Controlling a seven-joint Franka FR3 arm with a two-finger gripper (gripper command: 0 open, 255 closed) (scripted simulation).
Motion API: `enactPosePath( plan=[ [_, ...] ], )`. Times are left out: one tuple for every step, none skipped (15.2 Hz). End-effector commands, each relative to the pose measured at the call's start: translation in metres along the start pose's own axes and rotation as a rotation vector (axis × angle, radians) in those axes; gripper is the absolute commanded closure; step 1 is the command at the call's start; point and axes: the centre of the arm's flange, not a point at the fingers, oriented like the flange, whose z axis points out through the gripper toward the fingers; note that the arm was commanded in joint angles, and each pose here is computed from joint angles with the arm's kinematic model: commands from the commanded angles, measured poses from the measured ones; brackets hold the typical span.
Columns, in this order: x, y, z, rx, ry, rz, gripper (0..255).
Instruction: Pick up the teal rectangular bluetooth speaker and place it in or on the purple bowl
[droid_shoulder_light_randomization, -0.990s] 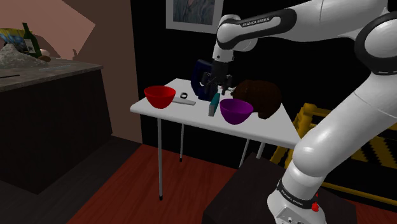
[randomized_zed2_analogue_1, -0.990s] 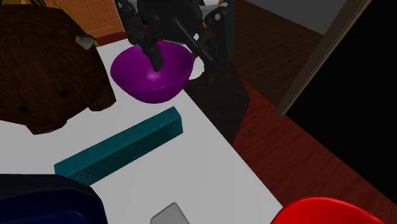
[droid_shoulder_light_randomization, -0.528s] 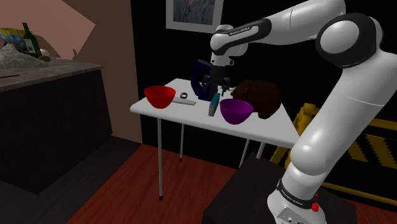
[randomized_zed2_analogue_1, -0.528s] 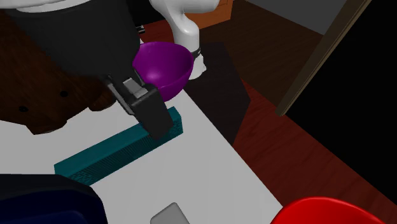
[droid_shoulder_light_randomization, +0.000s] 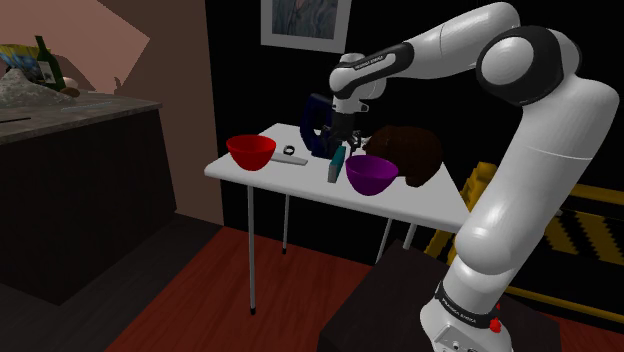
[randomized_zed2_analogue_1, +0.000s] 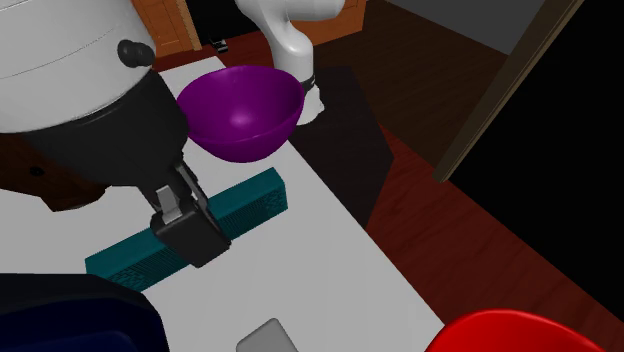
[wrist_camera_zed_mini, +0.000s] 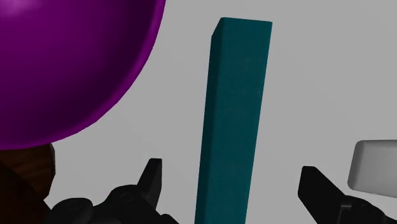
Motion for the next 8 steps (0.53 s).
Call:
enactPosePath(
  plan=[
    [-0.0001,0.0006,0.0109,0.000,0.000,0.001,0],
    [-0.0002,0.0007,0.0139,0.000,0.000,0.001,0],
    [-0.0001,0.0006,0.0139,0.000,0.000,0.001,0],
    [-0.0001,0.0006,0.0139,0.000,0.000,0.001,0],
    [-0.0001,0.0006,0.0139,0.000,0.000,0.001,0],
    [-0.0001,0.0006,0.0139,0.000,0.000,0.001,0],
    [-0.0001,0.0006,0.0139,0.000,0.000,0.001,0],
    [-0.0001,0.0006,0.0139,0.000,0.000,0.001,0]
  ],
)
